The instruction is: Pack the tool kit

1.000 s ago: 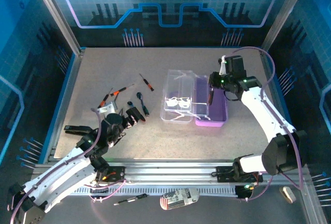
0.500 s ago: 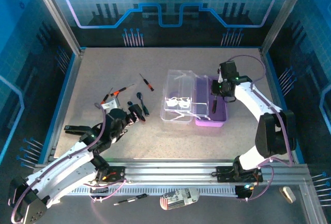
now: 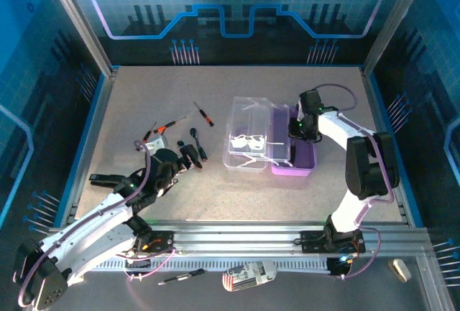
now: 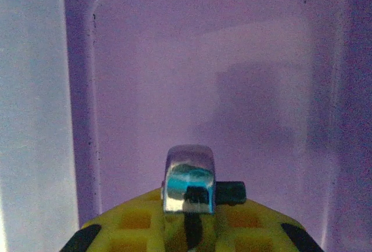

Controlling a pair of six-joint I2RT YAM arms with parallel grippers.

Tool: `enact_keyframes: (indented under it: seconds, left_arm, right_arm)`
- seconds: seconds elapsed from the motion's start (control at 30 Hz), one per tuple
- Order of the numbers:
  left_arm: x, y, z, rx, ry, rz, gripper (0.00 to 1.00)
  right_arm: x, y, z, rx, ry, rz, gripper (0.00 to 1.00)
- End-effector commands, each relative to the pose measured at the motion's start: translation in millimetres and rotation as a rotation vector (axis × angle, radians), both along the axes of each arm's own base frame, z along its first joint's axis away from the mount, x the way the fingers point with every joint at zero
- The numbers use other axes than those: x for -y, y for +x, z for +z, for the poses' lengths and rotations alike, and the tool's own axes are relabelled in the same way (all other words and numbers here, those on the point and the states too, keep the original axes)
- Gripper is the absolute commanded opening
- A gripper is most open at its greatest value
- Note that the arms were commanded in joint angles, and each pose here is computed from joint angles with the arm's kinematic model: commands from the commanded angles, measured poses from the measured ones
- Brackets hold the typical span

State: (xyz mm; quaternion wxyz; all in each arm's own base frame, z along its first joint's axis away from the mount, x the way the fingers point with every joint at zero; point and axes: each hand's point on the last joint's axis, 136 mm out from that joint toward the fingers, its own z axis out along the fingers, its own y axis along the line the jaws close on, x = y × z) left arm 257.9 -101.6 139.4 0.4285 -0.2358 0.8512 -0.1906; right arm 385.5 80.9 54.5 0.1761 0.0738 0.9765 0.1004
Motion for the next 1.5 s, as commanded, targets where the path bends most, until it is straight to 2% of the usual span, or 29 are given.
enact_keyframes:
  seconds: [0.0, 0.7, 0.9, 1.13, 1.3, 1.37, 1.47]
  left_arm:
    - [3, 6, 14, 0.024, -0.028, 0.005, 0.99]
    - [11, 14, 8, -0.027, -0.046, -0.017, 0.99]
    - [10, 13, 6, -0.035, -0.047, -0.02, 0.99]
    - [1, 12, 4, -0.025, -0.062, 0.033, 0.99]
    - [-1, 12, 2, -0.018, -0.056, 0.025, 0.94]
    - [-2, 13, 4, -0.016, -0.042, 0.009, 0.94]
    - [-11, 14, 8, -0.02, -0.056, 0.046, 0.96]
  right_arm:
    - [-1, 3, -4, -0.001, 0.025, 0.003, 0.17]
    - [-13, 1, -13, -0.043, 0.096, 0.025, 0.24]
    - [-9, -1, 3, -0.013, 0.084, 0.008, 0.25]
    - [13, -6, 28, 0.043, -0.009, -0.069, 0.32]
    - [26, -10, 46, 0.09, -0.051, -0.116, 0.33]
    - [31, -12, 56, 0.121, -0.06, -0.137, 0.37]
    - [29, -13, 76, 0.186, -0.038, -0.124, 0.57]
